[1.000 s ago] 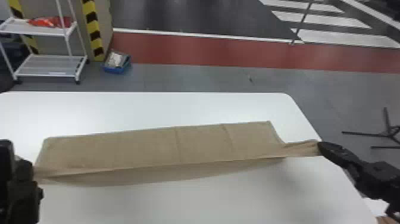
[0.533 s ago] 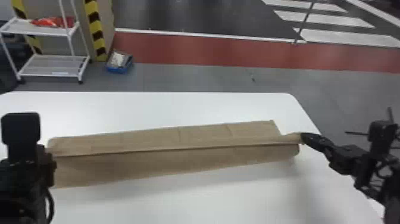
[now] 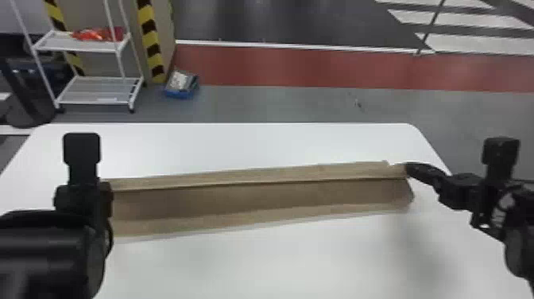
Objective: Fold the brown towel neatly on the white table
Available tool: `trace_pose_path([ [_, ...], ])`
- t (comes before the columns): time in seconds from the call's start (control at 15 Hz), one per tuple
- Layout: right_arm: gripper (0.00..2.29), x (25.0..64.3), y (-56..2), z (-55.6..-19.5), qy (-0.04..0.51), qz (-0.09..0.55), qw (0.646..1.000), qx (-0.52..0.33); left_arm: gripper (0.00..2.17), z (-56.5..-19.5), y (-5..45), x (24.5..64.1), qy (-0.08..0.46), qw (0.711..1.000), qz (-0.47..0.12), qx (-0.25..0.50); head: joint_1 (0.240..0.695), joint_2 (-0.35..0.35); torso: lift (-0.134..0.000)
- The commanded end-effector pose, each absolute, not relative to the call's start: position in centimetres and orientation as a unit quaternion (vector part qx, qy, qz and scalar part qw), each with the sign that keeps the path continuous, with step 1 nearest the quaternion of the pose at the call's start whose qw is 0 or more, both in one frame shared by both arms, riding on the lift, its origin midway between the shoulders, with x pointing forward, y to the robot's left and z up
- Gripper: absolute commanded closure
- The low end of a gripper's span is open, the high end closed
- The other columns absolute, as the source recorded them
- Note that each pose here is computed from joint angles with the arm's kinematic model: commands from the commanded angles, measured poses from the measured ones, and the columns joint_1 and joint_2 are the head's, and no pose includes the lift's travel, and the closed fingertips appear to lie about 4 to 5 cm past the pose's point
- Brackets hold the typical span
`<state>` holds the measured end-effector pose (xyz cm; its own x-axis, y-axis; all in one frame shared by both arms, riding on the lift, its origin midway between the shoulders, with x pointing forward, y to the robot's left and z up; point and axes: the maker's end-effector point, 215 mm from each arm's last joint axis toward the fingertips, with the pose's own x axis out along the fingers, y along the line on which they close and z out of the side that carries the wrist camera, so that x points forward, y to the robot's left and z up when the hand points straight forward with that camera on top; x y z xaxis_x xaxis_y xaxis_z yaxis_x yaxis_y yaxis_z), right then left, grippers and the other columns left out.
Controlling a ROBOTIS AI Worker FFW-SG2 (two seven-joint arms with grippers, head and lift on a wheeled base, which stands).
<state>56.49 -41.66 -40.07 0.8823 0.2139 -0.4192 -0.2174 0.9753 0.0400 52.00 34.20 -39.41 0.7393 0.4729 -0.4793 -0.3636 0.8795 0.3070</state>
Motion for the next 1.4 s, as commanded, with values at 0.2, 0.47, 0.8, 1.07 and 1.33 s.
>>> trace_pose_path([
  [0.2, 0.93, 60.0, -39.1, -41.2, 0.212, 0.121, 0.969, -0.041, 0.61, -41.0, 34.1, 55.2, 0.279, 0.930, 0.217, 0.102, 0.695, -0.058, -0.119],
  [0.47, 0.16, 62.9, -38.7, -40.9, 0.174, 0.104, 0.977, -0.072, 0.06, -40.9, 34.8, 56.9, 0.252, 0.935, 0.224, 0.111, 0.695, -0.044, -0.119],
  [0.8, 0.07, 62.7, -39.3, -40.7, 0.151, 0.100, 0.981, -0.062, 0.07, -38.4, 37.1, 57.7, 0.174, 0.946, 0.247, 0.119, 0.695, -0.032, -0.119],
  [1.07, 0.07, 60.9, -40.3, -39.6, 0.141, 0.094, 0.984, -0.053, 0.07, -37.4, 37.7, 56.9, 0.147, 0.957, 0.237, 0.084, 0.695, -0.022, -0.119],
  [1.33, 0.07, 57.3, -38.1, -37.2, 0.124, 0.106, 0.986, -0.043, 0.07, -35.9, 36.0, 55.9, 0.108, 0.976, 0.188, 0.036, 0.695, -0.024, -0.119],
])
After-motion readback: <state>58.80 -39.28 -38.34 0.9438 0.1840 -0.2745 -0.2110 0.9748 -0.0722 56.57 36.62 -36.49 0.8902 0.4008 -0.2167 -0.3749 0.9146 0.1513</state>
